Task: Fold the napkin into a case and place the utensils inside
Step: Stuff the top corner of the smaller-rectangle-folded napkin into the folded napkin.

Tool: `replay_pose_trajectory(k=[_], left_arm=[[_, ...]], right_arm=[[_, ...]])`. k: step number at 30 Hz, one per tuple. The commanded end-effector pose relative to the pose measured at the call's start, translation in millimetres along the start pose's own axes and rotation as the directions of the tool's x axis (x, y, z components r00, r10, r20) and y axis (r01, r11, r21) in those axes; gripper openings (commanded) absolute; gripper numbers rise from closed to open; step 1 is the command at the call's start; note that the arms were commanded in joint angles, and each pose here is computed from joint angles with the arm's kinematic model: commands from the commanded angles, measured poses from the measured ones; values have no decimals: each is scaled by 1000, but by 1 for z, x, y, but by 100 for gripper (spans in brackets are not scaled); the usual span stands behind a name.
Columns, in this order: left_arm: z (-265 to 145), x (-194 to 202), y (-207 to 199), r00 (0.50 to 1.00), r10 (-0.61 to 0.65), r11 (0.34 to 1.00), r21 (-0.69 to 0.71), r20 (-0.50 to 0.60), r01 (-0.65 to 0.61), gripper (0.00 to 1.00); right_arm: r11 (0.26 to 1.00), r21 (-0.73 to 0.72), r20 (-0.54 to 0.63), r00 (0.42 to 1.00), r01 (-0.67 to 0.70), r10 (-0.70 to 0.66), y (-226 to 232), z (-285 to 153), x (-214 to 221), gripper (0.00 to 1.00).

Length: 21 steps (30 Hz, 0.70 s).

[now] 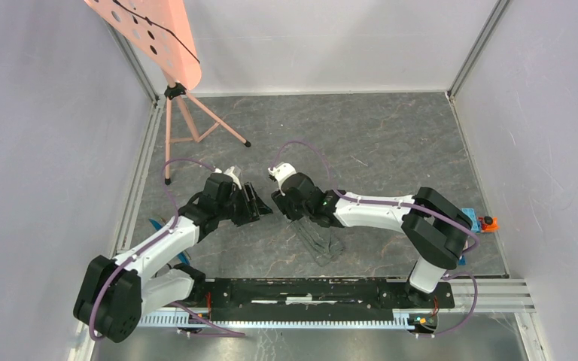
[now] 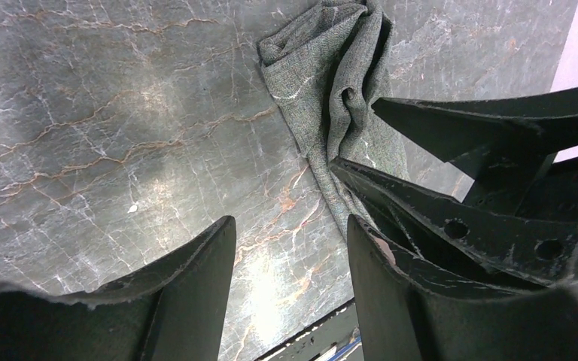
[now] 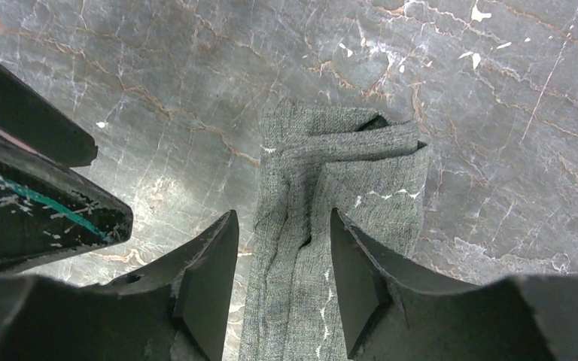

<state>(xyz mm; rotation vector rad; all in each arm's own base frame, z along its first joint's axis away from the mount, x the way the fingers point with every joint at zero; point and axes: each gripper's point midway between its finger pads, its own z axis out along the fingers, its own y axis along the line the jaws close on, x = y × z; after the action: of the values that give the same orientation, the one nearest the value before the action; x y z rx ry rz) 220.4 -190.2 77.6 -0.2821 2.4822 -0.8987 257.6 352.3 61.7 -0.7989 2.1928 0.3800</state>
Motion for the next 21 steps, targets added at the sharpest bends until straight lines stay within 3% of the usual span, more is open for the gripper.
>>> replay_pose_trajectory(k=[1,6,13,21], left_arm=[[-2,-1,4,999,47,999,-7,18,-47,63],[-4,-1,3,998,53,999,-5,19,-53,63],[-5,0,5,998,57,998,-11,18,-57,63],[-6,0,5,998,61,998,-12,20,-61,63]], right_arm=[[999,30,28,999,16,-17,-4,-10,-13,55],[999,37,24,1000,16,-16,-4,-2,-8,56],[998,61,29,999,19,-20,-3,10,-15,47],[996,84,30,999,24,-26,-3,16,-18,47]])
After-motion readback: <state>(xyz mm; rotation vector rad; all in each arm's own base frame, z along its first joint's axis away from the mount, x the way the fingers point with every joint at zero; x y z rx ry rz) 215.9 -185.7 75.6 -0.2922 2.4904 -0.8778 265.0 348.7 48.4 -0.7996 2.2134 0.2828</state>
